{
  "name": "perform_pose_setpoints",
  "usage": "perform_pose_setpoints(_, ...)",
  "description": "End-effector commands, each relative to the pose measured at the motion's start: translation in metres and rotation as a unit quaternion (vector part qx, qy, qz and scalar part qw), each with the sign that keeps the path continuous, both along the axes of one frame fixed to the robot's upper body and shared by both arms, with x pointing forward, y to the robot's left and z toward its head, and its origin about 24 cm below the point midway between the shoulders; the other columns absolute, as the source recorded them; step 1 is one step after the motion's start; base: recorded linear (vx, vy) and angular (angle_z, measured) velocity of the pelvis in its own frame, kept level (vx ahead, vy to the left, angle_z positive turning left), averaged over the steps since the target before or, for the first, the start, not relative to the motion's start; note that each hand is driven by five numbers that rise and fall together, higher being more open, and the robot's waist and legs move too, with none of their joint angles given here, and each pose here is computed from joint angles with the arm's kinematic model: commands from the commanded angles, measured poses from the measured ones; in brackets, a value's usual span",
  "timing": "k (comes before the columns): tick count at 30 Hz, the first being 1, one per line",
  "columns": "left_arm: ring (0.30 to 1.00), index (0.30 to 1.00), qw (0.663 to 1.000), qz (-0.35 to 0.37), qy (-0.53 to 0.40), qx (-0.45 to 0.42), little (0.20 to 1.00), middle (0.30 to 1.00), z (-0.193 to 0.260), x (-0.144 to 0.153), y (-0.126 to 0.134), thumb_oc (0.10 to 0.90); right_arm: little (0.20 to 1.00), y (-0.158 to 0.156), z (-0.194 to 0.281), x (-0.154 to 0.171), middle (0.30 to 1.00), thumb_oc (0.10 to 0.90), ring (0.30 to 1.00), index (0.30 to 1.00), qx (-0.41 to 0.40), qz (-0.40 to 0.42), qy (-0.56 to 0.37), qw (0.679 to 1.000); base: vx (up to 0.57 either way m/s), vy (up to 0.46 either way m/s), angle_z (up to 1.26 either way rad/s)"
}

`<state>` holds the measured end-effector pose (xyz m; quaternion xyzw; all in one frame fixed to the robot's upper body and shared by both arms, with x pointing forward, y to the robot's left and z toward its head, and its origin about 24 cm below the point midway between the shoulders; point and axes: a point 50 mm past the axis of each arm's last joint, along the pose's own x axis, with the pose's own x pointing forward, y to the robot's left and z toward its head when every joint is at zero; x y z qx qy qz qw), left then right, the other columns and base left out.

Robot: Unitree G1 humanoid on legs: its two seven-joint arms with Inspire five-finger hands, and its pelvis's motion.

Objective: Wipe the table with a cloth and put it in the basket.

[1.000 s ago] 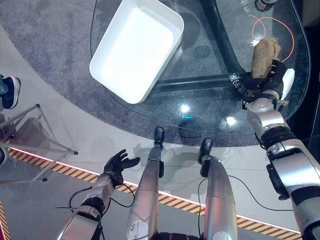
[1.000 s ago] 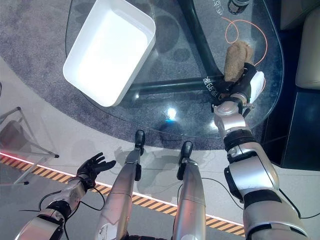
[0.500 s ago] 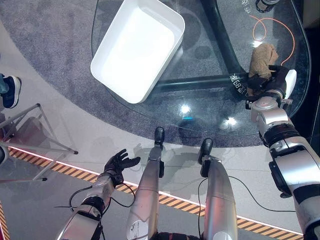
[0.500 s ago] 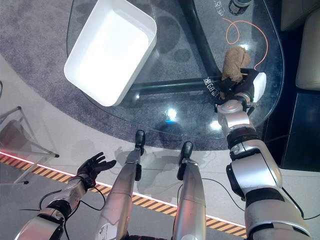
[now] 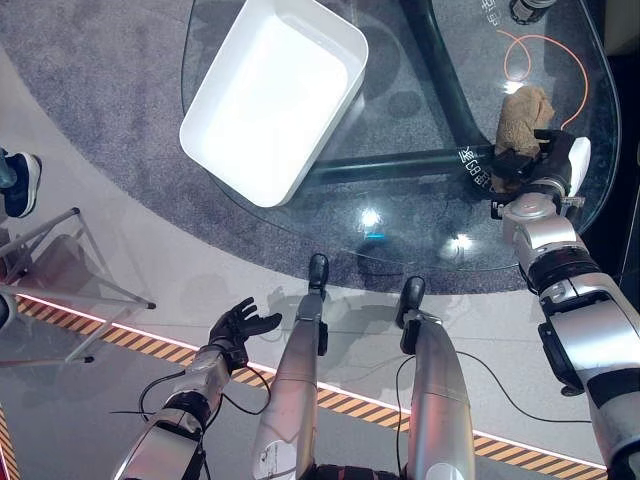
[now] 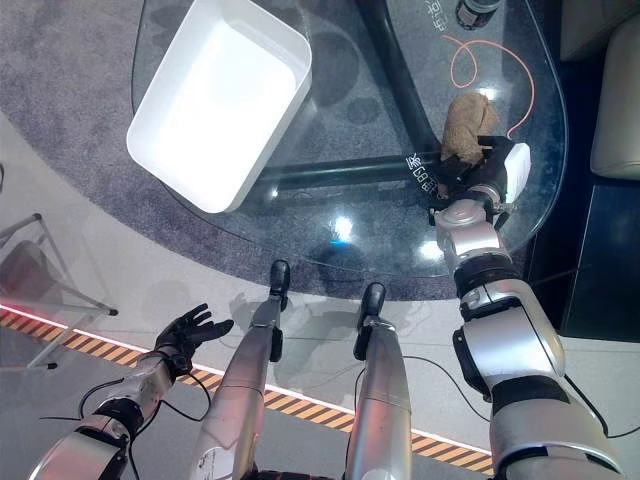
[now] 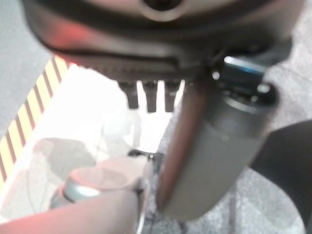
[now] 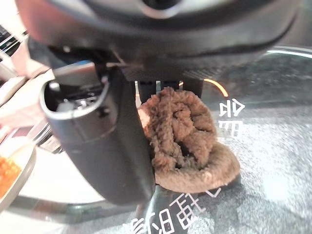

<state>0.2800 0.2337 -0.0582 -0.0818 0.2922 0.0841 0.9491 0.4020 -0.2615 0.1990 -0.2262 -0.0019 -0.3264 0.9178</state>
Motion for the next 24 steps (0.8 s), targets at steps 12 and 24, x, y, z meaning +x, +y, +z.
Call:
perform_pose_setpoints(12, 0.900, 0.900, 1.000, -0.008, 0.009, 0.002, 0.900, 0.900, -0.006, -0.006, -0.005, 0.800, 0.200, 0.116, 0.020, 0.010, 0.300, 0.100, 0.300, 0.300, -0.244, 0.274, 0.038, 0.930, 0.00, 0.000, 0.00)
perform_pose_setpoints(24, 0.900, 0.900, 1.000, -0.015, 0.007, 0.004, 0.900, 0.900, -0.003, -0.002, -0.009, 0.800, 0.200, 0.169, -0.006, -0.004, 0.300, 0.100, 0.300, 0.300, -0.319, 0.426, 0.098, 0.841, 0.00, -0.002, 0.01)
